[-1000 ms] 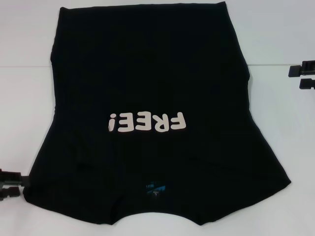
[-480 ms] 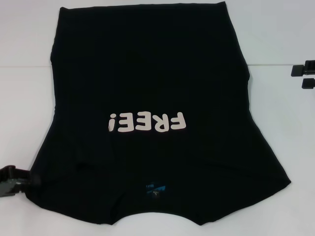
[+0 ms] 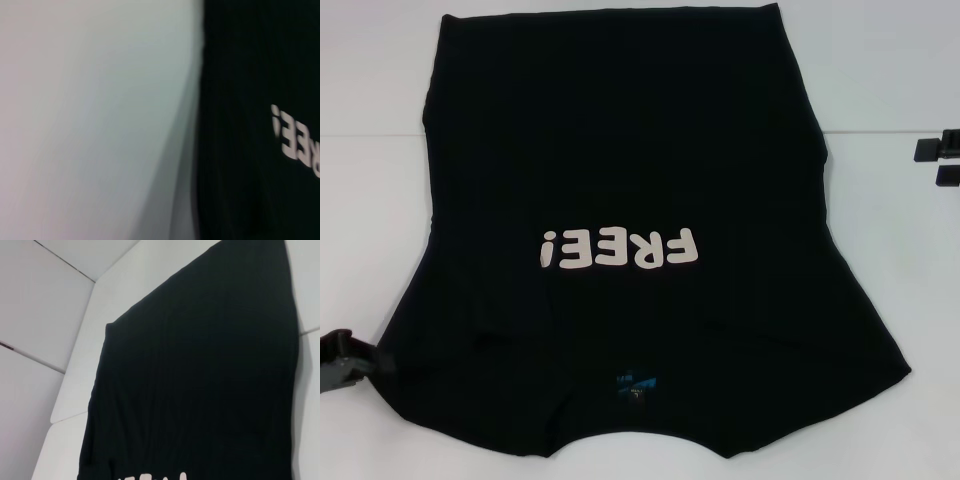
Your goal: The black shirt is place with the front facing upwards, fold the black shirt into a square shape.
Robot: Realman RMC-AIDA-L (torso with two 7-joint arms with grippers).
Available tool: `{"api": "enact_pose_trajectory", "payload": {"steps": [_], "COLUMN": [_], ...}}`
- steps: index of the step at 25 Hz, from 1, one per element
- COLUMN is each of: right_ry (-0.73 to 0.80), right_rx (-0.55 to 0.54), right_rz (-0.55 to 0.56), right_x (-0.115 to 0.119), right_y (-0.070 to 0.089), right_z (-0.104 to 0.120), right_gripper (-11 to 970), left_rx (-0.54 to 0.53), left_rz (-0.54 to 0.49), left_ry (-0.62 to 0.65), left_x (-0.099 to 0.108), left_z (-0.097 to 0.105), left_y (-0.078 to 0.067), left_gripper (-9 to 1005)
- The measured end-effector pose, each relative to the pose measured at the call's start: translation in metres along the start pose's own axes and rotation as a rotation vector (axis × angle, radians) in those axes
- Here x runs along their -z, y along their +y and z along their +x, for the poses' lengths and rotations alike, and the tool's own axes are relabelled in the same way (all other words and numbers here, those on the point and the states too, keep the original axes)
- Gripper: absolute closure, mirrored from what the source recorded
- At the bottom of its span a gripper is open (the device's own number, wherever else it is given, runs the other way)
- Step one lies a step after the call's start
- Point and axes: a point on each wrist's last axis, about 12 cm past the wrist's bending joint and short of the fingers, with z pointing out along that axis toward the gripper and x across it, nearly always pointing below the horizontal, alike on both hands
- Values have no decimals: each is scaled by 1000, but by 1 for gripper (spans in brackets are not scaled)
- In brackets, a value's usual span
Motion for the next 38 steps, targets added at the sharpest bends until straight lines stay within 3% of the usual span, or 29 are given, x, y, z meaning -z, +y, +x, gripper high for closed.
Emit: {"api": "enact_pose_trajectory", "payload": {"steps": [10, 14, 18, 25, 38], "right_ry": [123, 292, 347, 389, 388], "right_rx": [31, 70, 75, 117, 141], "right_rz": [27, 97, 137, 151, 181], "right_x": [11, 19, 15, -11, -36], "right_y": [-8, -19, -25, -26, -25], "right_z": [17, 38, 49, 67, 76], "right_gripper": [292, 292, 292, 291, 293], "left_rx": [-110, -113, -112, -109, -88], "left_rz": [196, 190, 183, 178, 175], "left_ry": [-16, -25, -28, -34, -41], "left_x": [5, 4, 0, -3, -4], "left_z": [-3, -8, -12, -15, -12], "left_y": [-19, -21, -22, -23, -19], "left_gripper": [957, 957, 957, 957, 957]}}
